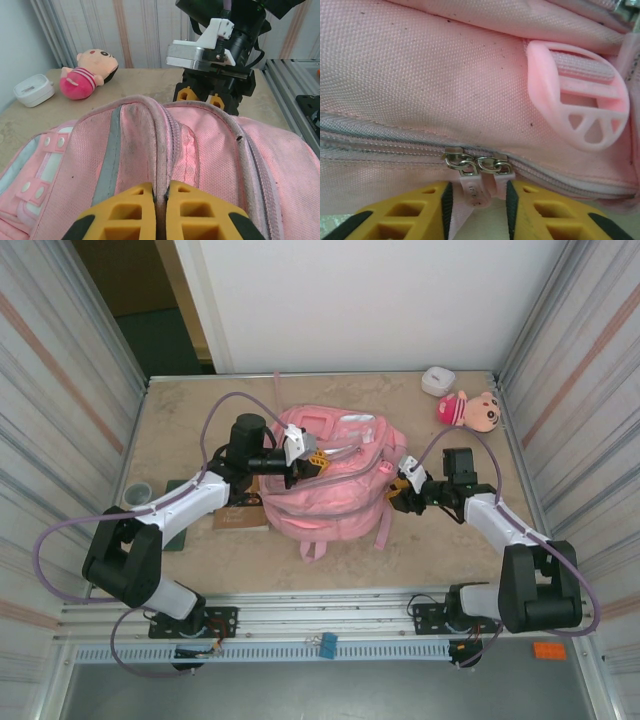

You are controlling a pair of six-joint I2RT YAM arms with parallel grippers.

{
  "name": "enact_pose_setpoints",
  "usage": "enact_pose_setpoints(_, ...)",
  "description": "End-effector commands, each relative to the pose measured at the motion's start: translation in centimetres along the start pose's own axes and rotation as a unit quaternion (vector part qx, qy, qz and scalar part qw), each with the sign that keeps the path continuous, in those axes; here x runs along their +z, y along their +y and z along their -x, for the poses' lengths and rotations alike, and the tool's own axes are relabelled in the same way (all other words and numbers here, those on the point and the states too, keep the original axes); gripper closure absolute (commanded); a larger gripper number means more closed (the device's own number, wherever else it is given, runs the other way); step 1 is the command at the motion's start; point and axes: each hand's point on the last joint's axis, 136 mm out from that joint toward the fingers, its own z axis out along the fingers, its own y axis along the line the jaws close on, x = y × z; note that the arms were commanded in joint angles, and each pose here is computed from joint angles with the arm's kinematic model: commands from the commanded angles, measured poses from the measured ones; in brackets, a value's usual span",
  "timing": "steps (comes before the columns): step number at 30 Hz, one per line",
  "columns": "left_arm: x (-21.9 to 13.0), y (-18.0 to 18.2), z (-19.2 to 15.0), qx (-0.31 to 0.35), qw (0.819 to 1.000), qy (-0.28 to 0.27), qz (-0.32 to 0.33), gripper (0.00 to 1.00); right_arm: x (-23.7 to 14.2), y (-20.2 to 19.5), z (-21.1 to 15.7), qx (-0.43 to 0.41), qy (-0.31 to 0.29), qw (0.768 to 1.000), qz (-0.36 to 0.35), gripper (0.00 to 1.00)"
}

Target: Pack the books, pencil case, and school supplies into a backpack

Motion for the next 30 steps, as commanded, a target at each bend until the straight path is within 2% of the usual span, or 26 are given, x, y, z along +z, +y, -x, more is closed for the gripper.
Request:
enact_pose_setpoints(1,-0.9,-1.0,4.4,0.059,0.996,-0.065,-0.029,1.0,-0.2,0.8,1.3,-0.014,-0.017,0.999,0.031,0.76)
enact_pose_setpoints(4,-0.8,-0.5,4.3,0.057,0.996,-0.06,-0.014,1.0,-0.5,1.6,1.4,-0.014,-0.02,0.999,0.042,0.85)
enact_pose_setpoints(8,-0.8,-0.1,4.2,0.053,0.997,-0.057,-0.003,1.0,-1.0,2.5,2.2,-0.017,-0.038,0.997,0.058,0.87)
enact_pose_setpoints(11,-0.7,-0.2,4.2,0.053,0.997,-0.061,-0.007,1.0,-1.0,2.8,2.4,-0.017,-0.041,0.997,0.067,0.85)
enact_pose_setpoints(16,-0.8,-0.6,4.6,0.054,0.996,-0.07,-0.015,1.0,-0.5,1.9,1.9,-0.011,-0.027,0.998,0.06,0.72)
enact_pose_setpoints(19,-0.8,-0.5,4.6,0.053,0.996,-0.071,-0.015,1.0,-0.5,2.1,2.5,-0.009,-0.035,0.997,0.073,0.71)
enact_pose_setpoints(26,-0.4,1.0,3.8,0.046,0.997,-0.05,0.041,1.0,-1.0,3.2,3.5,0.008,-0.054,0.994,0.1,0.87)
enact_pose_setpoints(30,-0.1,1.4,3.4,0.047,0.996,-0.042,0.061,1.0,-1.3,4.4,3.6,0.011,-0.054,0.992,0.114,0.89)
